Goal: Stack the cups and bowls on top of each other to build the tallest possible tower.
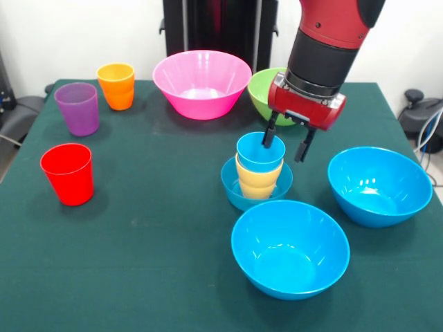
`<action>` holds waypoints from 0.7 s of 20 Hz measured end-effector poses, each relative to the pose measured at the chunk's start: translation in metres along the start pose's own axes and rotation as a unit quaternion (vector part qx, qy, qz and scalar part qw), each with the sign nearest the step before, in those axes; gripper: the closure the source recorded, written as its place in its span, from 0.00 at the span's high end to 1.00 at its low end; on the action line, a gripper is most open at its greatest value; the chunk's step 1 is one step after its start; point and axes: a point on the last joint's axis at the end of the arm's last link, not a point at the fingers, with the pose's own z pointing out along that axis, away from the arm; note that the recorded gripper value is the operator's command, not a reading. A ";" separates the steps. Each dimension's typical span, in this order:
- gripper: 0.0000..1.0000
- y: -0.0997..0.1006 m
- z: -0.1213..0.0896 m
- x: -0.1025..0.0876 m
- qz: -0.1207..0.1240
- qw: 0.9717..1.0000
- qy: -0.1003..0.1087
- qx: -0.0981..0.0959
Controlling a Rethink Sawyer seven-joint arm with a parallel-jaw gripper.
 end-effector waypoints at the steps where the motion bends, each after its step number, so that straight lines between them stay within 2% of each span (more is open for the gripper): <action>1: 1.00 0.000 0.000 0.000 0.000 1.000 0.000 0.000; 8: 1.00 0.003 -0.007 0.003 -0.008 1.000 -0.009 0.007; 14: 1.00 0.012 -0.022 0.004 -0.024 0.999 -0.030 0.016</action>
